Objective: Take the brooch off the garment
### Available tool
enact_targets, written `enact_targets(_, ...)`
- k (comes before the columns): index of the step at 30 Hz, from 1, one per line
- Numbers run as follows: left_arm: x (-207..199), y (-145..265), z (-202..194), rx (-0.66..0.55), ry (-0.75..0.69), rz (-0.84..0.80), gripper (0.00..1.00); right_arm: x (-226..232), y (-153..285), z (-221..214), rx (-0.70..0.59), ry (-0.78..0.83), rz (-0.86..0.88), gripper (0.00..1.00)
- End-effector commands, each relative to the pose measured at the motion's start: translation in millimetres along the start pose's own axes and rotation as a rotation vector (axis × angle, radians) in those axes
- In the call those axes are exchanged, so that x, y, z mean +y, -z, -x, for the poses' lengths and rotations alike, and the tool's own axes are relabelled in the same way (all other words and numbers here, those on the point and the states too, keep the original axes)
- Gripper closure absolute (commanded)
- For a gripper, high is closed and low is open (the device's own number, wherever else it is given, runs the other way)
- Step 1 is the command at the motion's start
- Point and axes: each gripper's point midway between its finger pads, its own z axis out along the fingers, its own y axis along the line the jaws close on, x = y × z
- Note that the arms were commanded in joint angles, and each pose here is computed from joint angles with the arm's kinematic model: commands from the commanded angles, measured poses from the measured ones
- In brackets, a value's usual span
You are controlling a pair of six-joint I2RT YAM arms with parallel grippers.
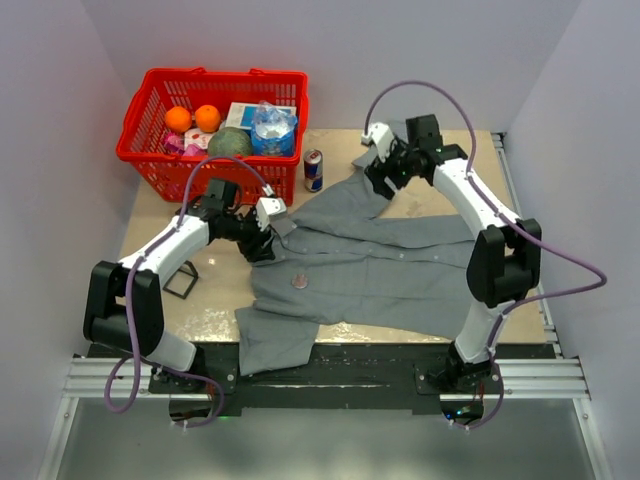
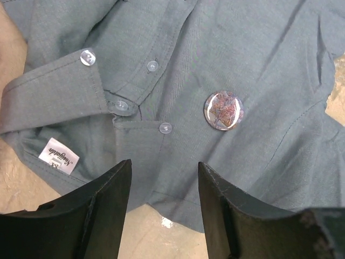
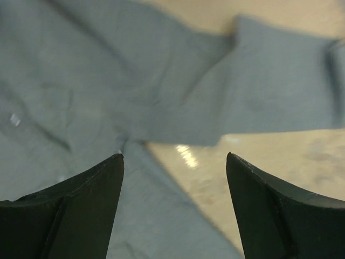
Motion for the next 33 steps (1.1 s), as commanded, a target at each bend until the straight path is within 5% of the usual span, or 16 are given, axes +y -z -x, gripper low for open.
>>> enact_targets(1, -9.1, -0.3, 3.5, -0.008, -0.045, -0.039, 0.43, 74.1, -9.1, -85.0, 0.200, -0.065, 0.297, 0.20)
enact_targets(13, -11.0, -8.2, 0.2, 0.015, -0.020, -0.038, 0.44, 97.7, -23.4, -137.7, 0.340, -0.006, 0.418, 0.18)
enact_targets(16, -9.6, -10.8, -2.7, 0.028, -0.018, -0.036, 0.44, 106.0, -26.2, -149.1, 0.368, 0.015, 0.486, 0.31)
enact_targets(20, -7.5, -11.2, 0.3, 0.027, -0.022, -0.032, 0.44, 96.5, -35.1, -145.2, 0.381, -0.021, 0.470, 0.70)
enact_targets(23, -6.8, -11.8, 1.2, 0.026, -0.028, -0.028, 0.44, 68.8, -40.8, -111.3, 0.291, -0.034, 0.365, 0.87)
enact_targets(28, -7.7, -14.9, 3.6, 0.025, -0.043, -0.030, 0.45, 4.9, -48.5, -47.4, 0.155, -0.029, 0.179, 0.94)
enact_targets(33, -2.4, -17.5, 13.0, 0.008, -0.063, -0.016, 0.45, -76.9, -74.4, -64.4, 0.245, -0.100, -0.148, 0.97)
